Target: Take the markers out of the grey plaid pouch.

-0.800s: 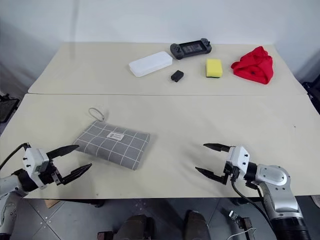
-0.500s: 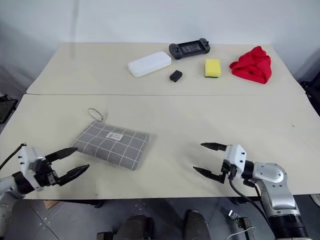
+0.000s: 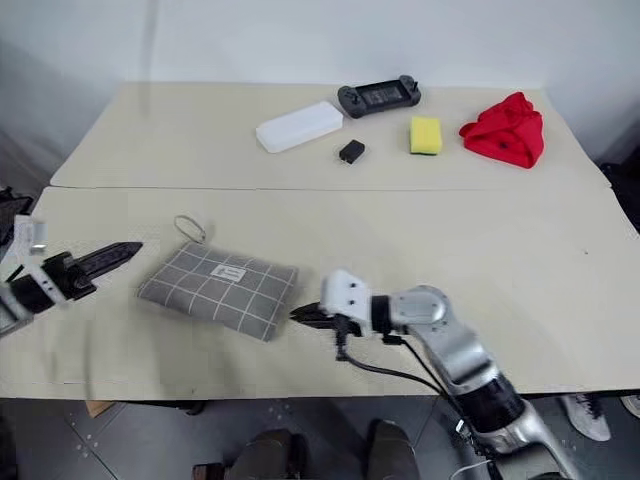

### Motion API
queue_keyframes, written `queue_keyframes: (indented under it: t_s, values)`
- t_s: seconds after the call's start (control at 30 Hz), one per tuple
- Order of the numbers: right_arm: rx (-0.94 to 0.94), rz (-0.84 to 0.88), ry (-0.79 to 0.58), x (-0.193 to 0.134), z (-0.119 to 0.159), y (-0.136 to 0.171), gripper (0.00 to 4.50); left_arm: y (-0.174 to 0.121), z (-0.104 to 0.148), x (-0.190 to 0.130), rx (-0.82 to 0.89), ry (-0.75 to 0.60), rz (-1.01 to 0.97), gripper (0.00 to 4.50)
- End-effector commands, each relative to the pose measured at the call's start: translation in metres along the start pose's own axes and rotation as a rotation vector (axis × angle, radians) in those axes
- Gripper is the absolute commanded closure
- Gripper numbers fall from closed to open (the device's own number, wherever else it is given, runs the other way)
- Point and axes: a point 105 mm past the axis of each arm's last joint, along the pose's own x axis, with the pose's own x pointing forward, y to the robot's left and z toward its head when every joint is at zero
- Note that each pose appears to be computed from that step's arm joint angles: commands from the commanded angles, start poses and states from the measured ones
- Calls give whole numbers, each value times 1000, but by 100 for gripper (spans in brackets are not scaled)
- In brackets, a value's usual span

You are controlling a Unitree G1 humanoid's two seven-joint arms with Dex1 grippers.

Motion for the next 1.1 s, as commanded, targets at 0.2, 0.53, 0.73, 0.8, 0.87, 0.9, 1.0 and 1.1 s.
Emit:
queue_keyframes:
  t_s: [0.2, 0.53, 0.73, 0.8, 0.87, 0.9, 1.0, 1.1]
  values:
    - [-3, -38, 87, -2, -9, -12, 447, -9, -27, 14, -124, 199, -64, 0]
    - [-38, -113, 161, -14, -13, -39, 447, -39, -65, 14, -200, 375, -171, 0]
    - [-52, -155, 209, -28, -13, -56, 447, -61, -77, 14, -229, 360, -211, 0]
    - [-60, -169, 225, -31, -13, -62, 447, -71, -85, 14, -256, 354, -236, 0]
    - [-65, -179, 237, -32, -12, -66, 447, -77, -93, 16, -289, 343, -246, 0]
    - [-63, -180, 238, -31, -12, -67, 447, -79, -96, 18, -304, 332, -245, 0]
    - [-65, -180, 237, -30, -11, -70, 447, -83, -106, 24, -335, 305, -249, 0]
    - [-61, -180, 229, -28, -9, -72, 447, -91, -116, 29, -349, 295, -274, 0]
